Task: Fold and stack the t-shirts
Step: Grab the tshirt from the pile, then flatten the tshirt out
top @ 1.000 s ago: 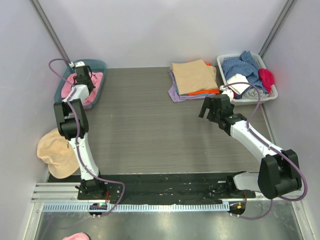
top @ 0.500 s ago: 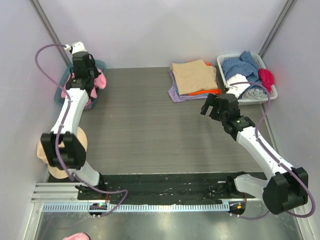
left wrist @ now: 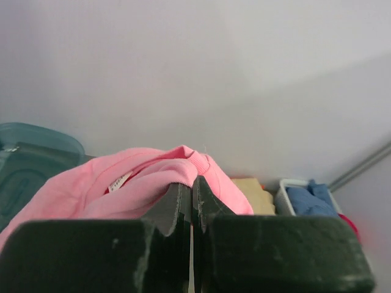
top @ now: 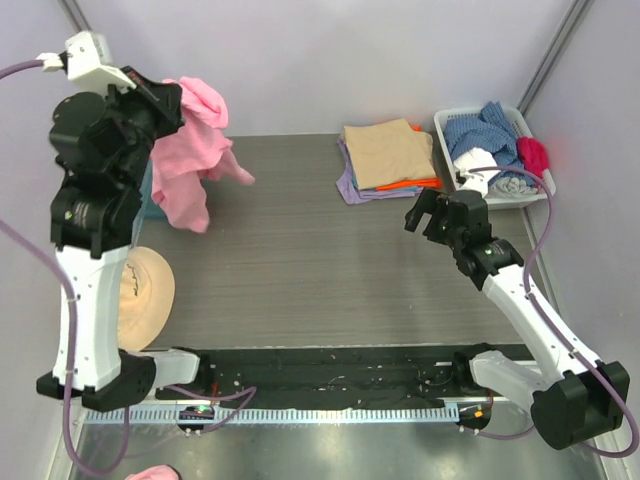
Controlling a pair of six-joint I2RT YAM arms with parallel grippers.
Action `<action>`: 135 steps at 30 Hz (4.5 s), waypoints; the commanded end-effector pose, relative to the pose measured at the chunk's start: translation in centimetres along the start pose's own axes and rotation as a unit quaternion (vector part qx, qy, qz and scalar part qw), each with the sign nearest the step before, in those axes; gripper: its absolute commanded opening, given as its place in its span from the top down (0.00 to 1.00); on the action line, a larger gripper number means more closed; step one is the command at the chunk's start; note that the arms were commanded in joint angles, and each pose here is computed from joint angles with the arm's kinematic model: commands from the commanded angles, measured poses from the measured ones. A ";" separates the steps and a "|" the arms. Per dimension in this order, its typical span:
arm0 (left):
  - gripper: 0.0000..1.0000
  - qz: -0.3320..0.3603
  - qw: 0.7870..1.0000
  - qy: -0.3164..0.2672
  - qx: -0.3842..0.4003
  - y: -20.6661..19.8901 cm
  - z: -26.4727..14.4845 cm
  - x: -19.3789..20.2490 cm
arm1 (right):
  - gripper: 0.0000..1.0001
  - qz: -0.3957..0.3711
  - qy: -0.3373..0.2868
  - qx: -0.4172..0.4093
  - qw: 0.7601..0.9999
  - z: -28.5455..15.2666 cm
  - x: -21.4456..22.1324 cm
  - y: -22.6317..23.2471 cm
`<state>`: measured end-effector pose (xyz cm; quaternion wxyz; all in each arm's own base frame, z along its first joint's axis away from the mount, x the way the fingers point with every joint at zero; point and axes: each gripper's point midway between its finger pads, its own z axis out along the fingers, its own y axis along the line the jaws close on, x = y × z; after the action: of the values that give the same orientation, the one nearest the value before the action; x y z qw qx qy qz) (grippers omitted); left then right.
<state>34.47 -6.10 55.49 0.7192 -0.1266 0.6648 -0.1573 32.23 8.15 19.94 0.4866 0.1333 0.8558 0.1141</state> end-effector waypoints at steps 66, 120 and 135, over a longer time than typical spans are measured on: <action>1.00 0.041 0.971 0.237 -0.001 5.7 -9.3 19.2 | 0.41 -0.009 0.243 -0.313 0.918 0.5 23.4 23.2; 1.00 0.071 0.960 0.256 0.091 2.0 -7.7 18.2 | 0.99 -0.087 -0.038 -0.101 0.990 -9.6 -0.7 13.3; 1.00 0.129 0.968 0.207 0.052 3.2 -9.0 12.9 | 0.99 -0.088 -0.053 -0.060 0.993 -13.9 -3.3 8.4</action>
<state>27.57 -9.14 40.38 0.5672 0.0296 0.8107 -0.1422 23.51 14.83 31.58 0.5469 0.0300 0.8287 0.1155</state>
